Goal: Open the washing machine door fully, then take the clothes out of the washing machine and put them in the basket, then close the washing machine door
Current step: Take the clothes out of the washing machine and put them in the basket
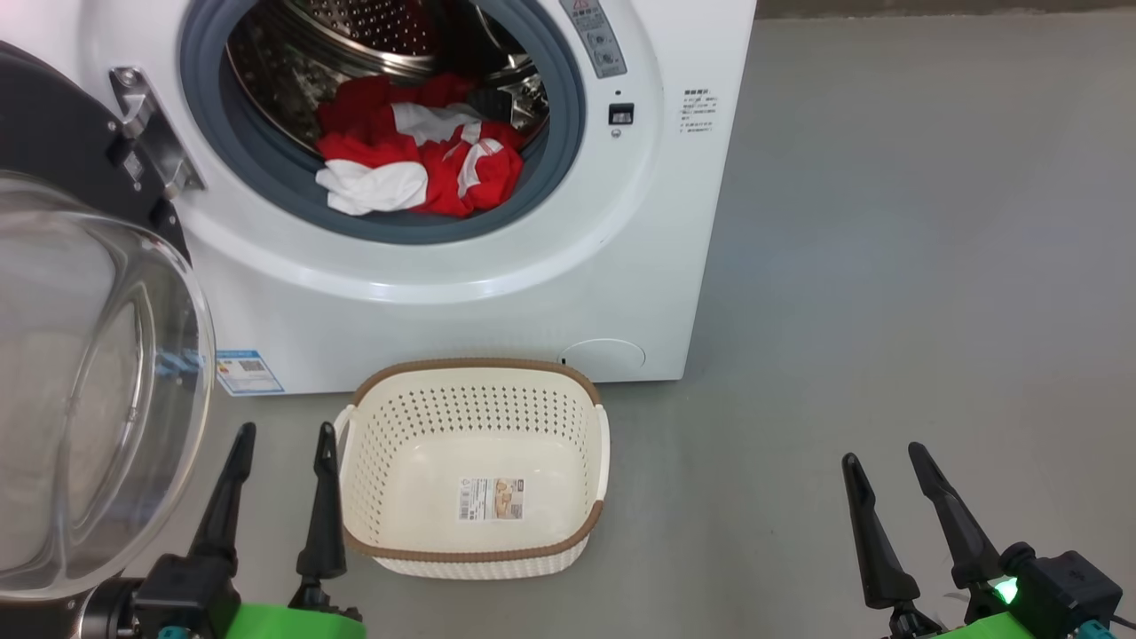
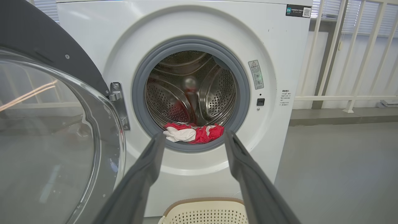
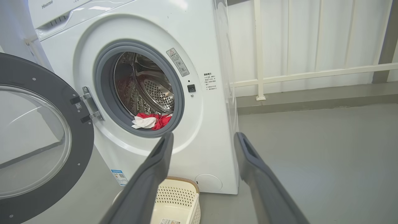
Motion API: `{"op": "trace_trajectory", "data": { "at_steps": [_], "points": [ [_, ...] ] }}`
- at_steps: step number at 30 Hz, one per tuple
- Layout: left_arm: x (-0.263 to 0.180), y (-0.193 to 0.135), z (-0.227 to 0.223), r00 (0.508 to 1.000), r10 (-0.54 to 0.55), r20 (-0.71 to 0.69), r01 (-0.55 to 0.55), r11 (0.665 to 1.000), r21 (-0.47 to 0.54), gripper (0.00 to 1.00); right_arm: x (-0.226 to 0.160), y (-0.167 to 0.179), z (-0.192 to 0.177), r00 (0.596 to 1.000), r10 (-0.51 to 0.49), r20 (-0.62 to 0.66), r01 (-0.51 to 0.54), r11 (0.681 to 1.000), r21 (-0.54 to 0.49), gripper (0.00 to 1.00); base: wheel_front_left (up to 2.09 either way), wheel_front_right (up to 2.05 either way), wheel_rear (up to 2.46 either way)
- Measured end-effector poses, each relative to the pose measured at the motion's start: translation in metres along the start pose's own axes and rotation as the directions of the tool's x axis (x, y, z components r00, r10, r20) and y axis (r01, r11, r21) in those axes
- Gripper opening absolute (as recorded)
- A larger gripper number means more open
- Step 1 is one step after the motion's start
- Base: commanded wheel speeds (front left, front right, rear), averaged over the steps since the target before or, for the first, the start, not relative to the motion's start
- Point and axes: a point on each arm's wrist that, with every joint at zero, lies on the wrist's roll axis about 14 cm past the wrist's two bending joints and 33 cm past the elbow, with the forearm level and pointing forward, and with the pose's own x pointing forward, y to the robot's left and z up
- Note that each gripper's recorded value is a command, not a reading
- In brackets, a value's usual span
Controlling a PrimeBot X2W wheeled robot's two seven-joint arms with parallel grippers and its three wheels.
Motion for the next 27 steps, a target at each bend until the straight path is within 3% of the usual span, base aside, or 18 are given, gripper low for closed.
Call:
{"op": "trace_trajectory", "data": {
  "at_steps": [27],
  "points": [
    [0.012,-0.003,-0.005,1.000,-0.023,0.001,0.023,0.999,-0.028,1.00,0.010,-0.002,-0.011,1.000,-0.002,-0.026,0.002,1.000,0.004,1.00,0.06,-0.11,0.06]
  ]
}}
